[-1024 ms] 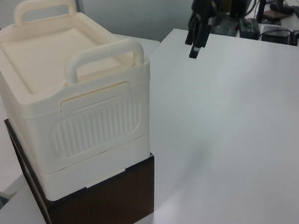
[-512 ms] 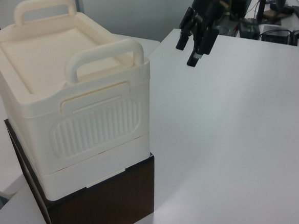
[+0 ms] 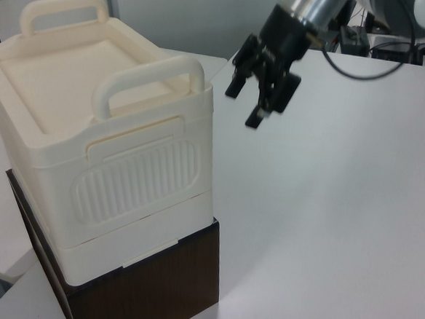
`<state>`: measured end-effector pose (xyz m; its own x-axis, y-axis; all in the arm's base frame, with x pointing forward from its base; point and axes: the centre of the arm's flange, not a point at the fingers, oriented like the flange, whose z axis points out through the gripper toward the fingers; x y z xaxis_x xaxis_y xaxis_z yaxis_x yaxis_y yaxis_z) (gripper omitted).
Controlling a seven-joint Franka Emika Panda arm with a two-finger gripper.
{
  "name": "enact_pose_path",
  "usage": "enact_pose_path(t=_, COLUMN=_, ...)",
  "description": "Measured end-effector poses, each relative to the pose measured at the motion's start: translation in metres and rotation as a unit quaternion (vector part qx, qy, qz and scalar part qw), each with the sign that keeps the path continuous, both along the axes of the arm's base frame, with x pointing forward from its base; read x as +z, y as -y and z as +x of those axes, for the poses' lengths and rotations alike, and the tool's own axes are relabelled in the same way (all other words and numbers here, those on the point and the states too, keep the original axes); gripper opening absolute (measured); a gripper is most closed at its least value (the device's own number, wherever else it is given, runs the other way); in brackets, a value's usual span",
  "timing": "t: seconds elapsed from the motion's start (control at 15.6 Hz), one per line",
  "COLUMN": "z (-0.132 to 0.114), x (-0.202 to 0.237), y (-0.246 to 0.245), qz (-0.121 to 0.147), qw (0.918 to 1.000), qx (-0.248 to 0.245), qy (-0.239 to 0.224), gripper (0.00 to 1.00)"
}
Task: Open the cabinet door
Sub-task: 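Move the open gripper toward the edge of the box's side door, then lower the gripper and hook the free edge of the cream door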
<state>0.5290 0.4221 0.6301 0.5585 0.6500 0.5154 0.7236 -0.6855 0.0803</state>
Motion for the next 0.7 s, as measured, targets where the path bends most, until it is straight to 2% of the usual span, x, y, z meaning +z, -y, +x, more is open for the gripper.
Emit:
enact_pose_path(t=0.19, z=-0.004, x=-0.012, y=-0.027, qz=0.016, qw=0.9998, qx=0.001, qy=0.013, gripper=0.97)
enact_pose_path(t=0.45, z=0.011, x=-0.032, y=-0.034, qz=0.019, qw=0.9994, qx=-0.008, qy=0.027, gripper=0.90)
enact_pose_path(t=0.7, z=0.017, x=-0.039, y=-0.036, qz=0.022, qw=0.9992, qx=-0.016, qy=0.030, gripper=0.89)
